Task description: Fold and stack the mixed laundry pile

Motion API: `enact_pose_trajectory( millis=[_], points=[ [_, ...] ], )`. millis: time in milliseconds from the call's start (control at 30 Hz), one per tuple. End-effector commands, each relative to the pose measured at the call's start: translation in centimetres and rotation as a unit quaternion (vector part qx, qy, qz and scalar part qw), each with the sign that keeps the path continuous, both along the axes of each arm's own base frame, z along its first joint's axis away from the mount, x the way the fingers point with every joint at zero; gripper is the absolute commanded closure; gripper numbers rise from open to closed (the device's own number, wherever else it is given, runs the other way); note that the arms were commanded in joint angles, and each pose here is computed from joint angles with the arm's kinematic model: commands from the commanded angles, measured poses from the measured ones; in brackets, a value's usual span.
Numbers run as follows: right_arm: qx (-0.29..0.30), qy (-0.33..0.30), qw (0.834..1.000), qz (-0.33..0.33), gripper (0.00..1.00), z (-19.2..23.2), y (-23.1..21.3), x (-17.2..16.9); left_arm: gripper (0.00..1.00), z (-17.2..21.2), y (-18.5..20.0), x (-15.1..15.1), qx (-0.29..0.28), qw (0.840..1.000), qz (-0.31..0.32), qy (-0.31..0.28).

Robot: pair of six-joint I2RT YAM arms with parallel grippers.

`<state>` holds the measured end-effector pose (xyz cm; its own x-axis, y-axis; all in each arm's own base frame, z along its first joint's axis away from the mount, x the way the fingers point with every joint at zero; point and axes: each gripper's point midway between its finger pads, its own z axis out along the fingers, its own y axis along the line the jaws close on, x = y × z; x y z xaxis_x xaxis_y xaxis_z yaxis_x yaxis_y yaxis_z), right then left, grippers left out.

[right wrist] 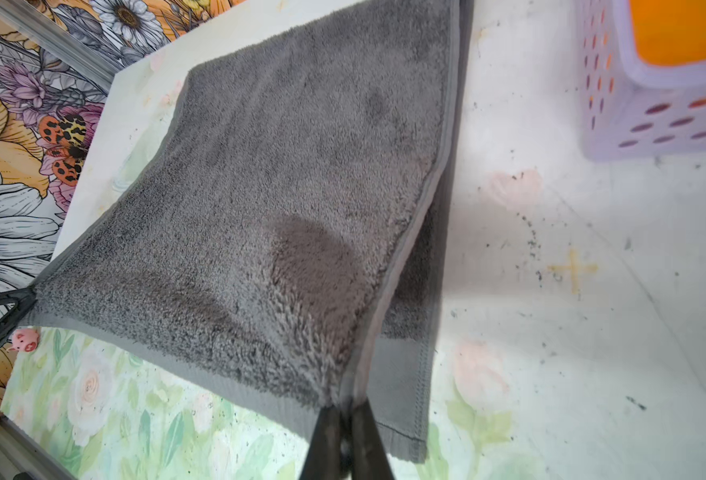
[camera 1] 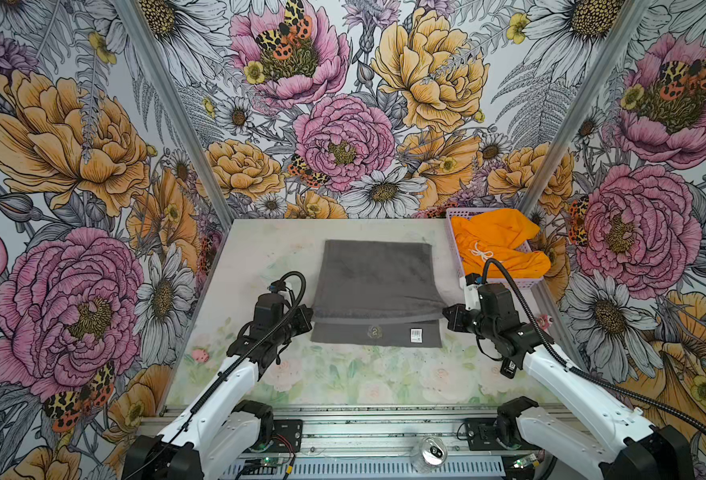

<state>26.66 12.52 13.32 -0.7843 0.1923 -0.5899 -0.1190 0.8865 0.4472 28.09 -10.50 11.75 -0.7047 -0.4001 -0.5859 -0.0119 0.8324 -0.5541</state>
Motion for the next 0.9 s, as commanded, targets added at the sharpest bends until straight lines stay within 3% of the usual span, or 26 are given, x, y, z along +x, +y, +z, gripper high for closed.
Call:
enact_pose_trajectory(
  millis=[0,867],
  points=[
    [0.008,0.008,1.000,-0.016,1.00,-0.3,-0.2,-0.8,1.00,-1.0,1.0,-0.9,0.009,0.999,0.030,0.016],
    [-0.041,0.134,0.989,-0.053,1.00,-8.5,-1.5,-3.9,1.00,-6.4,0.3,-3.2,0.041,0.995,0.009,0.092]
  ],
)
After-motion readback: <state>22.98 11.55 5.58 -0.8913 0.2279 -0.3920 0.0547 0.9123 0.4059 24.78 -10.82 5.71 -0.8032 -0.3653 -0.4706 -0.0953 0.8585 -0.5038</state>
